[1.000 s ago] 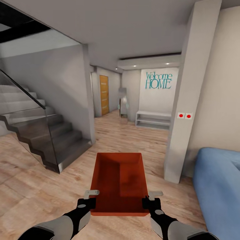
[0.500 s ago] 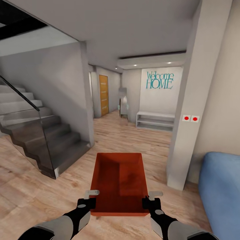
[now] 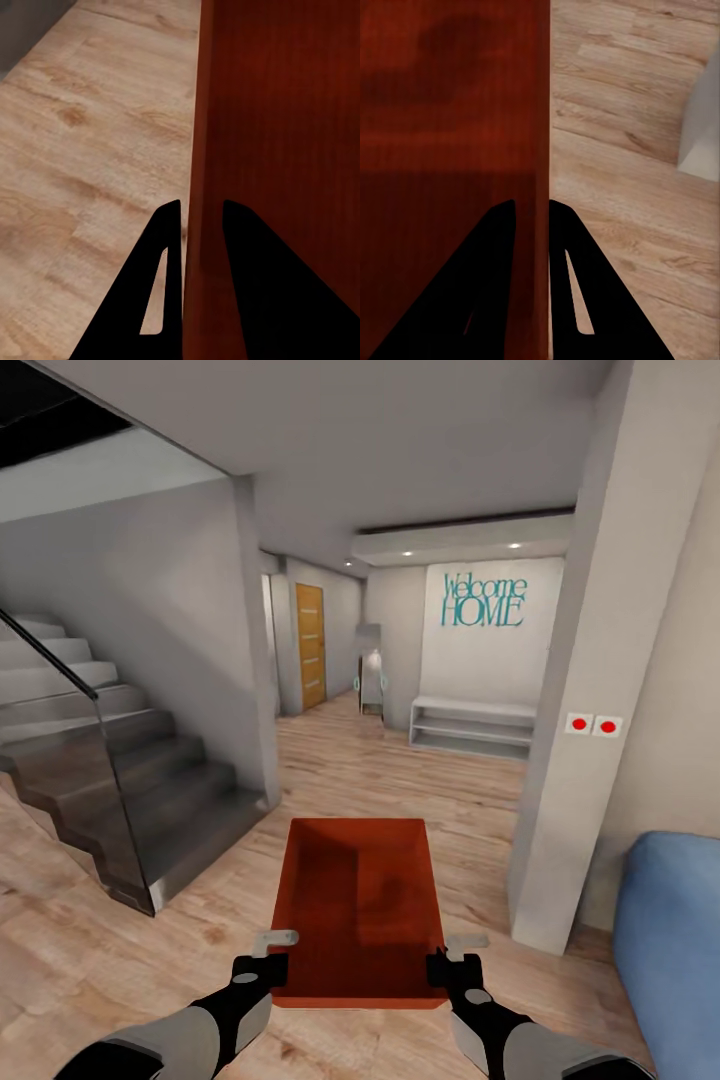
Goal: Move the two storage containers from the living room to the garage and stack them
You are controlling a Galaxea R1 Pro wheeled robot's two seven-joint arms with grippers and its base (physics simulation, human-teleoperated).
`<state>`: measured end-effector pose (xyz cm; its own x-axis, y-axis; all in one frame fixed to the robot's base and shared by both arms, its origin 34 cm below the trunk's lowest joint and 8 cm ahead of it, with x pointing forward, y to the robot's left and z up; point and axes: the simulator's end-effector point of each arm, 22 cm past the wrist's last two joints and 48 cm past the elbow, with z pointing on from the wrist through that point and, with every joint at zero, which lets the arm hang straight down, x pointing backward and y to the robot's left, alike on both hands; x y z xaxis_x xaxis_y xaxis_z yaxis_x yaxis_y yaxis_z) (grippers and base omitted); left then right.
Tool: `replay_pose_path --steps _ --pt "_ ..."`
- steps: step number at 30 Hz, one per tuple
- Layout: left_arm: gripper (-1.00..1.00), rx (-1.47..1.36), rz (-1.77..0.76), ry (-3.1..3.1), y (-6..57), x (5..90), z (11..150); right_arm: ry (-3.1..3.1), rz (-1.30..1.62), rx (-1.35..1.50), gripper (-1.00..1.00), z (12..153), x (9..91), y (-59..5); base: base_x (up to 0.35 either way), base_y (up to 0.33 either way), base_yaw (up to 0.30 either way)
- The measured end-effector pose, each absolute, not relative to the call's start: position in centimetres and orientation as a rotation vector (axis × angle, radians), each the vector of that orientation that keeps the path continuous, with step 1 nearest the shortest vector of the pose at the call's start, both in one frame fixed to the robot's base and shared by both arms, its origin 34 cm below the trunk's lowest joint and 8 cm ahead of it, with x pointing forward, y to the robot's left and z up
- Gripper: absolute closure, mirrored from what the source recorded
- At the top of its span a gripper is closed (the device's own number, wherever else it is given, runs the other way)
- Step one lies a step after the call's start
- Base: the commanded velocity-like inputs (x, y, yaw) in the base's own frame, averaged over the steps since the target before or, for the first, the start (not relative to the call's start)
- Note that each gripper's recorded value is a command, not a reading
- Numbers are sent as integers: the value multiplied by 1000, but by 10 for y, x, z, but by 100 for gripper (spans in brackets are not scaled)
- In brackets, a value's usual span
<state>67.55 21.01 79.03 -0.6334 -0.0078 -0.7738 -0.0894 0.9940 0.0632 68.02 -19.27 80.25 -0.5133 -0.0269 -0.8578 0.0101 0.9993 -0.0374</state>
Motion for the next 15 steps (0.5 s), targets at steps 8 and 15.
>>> replay_pose_path --steps 8,15 --pt "100 -68 119 2253 210 676 790 2108 -45 -11 100 803 680 -193 321 0 0" --pt "100 -67 119 2253 210 676 790 2108 -45 -11 100 803 680 -193 321 0 0"
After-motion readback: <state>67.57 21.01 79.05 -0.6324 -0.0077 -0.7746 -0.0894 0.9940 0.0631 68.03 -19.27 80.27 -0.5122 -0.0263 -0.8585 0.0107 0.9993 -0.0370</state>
